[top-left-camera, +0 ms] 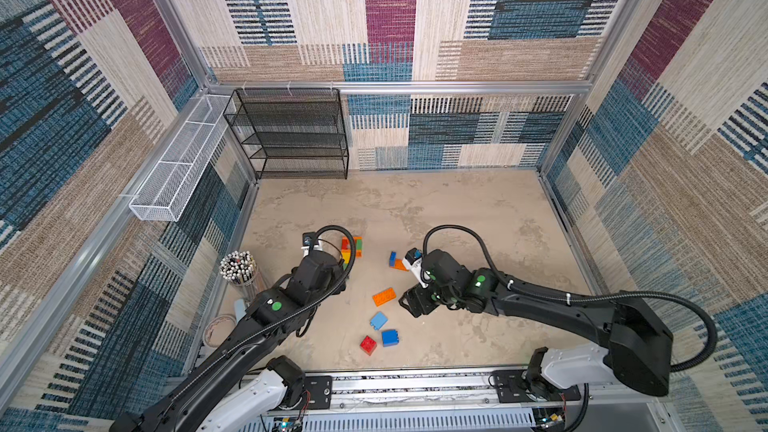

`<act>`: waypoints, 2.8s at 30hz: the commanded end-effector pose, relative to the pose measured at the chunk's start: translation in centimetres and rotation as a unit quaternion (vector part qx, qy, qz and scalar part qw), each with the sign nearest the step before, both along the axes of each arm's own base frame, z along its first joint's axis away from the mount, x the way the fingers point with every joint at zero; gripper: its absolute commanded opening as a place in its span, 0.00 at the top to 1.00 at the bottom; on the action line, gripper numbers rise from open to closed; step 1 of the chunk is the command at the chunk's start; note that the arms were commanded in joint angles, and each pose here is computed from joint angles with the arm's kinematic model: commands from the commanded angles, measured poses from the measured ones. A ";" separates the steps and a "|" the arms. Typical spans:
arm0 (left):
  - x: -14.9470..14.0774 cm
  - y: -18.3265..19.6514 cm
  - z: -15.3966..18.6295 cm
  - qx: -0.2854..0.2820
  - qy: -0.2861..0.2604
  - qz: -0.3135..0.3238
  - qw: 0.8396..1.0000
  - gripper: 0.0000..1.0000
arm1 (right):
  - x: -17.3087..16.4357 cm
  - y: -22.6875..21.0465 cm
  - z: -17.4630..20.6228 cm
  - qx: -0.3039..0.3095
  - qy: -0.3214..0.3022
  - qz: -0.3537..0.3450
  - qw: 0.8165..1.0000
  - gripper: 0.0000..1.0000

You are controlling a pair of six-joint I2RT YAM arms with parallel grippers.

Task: Assemble the letter p with lego
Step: Pick up the lego brick from the center of the board.

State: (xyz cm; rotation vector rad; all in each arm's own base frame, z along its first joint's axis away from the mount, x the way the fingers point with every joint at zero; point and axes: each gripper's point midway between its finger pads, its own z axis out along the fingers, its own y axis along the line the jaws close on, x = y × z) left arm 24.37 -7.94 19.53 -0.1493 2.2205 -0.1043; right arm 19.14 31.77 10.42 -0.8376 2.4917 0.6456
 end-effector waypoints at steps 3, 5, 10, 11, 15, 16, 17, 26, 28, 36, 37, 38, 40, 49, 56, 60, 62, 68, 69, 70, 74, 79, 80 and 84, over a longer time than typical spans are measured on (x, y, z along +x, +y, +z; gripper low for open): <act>-1.1 2.9 0.3 0.012 -0.035 0.044 0.998 0.21 | -1.2 2.6 -2.5 -0.053 0.015 0.020 0.998 0.25; -1.3 3.2 0.1 0.008 -0.040 0.048 0.998 0.21 | -1.5 3.5 -3.5 -0.072 0.016 0.029 0.997 0.26; -1.6 3.5 0.0 0.006 -0.044 0.051 0.998 0.20 | -1.7 3.4 -5.7 -0.134 0.005 0.046 0.990 0.28; -1.6 3.5 0.0 0.006 -0.045 0.051 0.998 0.20 | -1.8 3.5 -5.9 -0.139 0.004 0.054 0.989 0.28; -1.6 3.6 0.0 0.004 -0.049 0.055 0.997 0.20 | -2.3 4.0 -6.7 -0.158 0.000 0.074 0.985 0.27; -1.6 3.6 0.0 0.003 -0.050 0.055 0.997 0.20 | -2.3 4.0 -7.0 -0.163 0.000 0.077 0.984 0.27; -1.6 3.7 0.1 0.003 -0.052 0.055 0.997 0.20 | -2.4 4.2 -7.1 -0.164 0.001 0.082 0.983 0.28; -1.8 4.0 0.1 0.001 -0.057 0.063 0.996 0.20 | -1.9 4.6 -8.4 -0.197 -0.024 0.092 0.976 0.28; -1.9 4.1 0.1 0.002 -0.057 0.064 0.996 0.20 | -1.4 5.0 -8.3 -0.197 -0.034 0.092 0.976 0.30; -2.0 4.3 0.3 -0.002 -0.061 0.065 0.996 0.20 | 0.2 7.0 -8.3 -0.201 -0.068 0.104 0.972 0.28; -2.1 4.3 0.3 -0.001 -0.061 0.066 0.996 0.20 | 0.3 7.2 -8.4 -0.200 -0.069 0.108 0.971 0.27; -2.1 4.3 0.2 -0.001 -0.061 0.065 0.996 0.20 | 0.4 7.5 -8.5 -0.199 -0.071 0.112 0.971 0.25; -2.1 4.3 0.4 -0.003 -0.063 0.066 0.996 0.20 | 0.4 7.9 -8.6 -0.197 -0.073 0.119 0.970 0.25; -2.1 4.2 0.3 -0.005 -0.063 0.064 0.996 0.20 | 0.1 8.8 -8.6 -0.184 -0.069 0.142 0.970 0.35; -2.2 4.3 0.2 -0.005 -0.060 0.066 0.996 0.20 | -1.4 7.9 -7.7 -0.155 -0.072 0.182 0.968 0.41; -2.1 4.1 0.0 -0.006 -0.057 0.064 0.996 0.20 | -1.9 7.5 -8.3 -0.157 -0.068 0.200 0.965 0.42; -2.1 4.1 -0.1 -0.005 -0.055 0.063 0.996 0.20 | -1.8 7.7 -8.4 -0.155 -0.072 0.201 0.965 0.42; -2.1 4.0 -0.3 -0.002 -0.050 0.062 0.997 0.20 | -1.4 8.1 -8.6 -0.157 -0.086 0.206 0.962 0.45; -2.1 4.0 -0.3 -0.002 -0.049 0.062 0.997 0.20 | -1.4 8.1 -8.8 -0.159 -0.086 0.207 0.961 0.47; -2.0 4.0 -0.3 -0.002 -0.049 0.061 0.997 0.20 | -1.3 8.0 -8.8 -0.163 -0.087 0.208 0.961 0.48; -2.0 4.0 -0.5 0.000 -0.045 0.062 0.997 0.20 | -1.3 7.9 -8.4 -0.157 -0.097 0.210 0.960 0.51; -2.0 3.9 -0.5 -0.001 -0.045 0.062 0.997 0.20 | -0.9 7.7 -8.8 -0.164 -0.108 0.214 0.957 0.44; -2.0 3.9 -0.5 -0.002 -0.045 0.062 0.997 0.20 | -0.8 7.6 -8.9 -0.165 -0.111 0.216 0.956 0.44; -1.9 3.9 -0.4 -0.002 -0.045 0.061 0.997 0.20 | -0.8 7.8 -9.1 -0.165 -0.119 0.228 0.952 0.46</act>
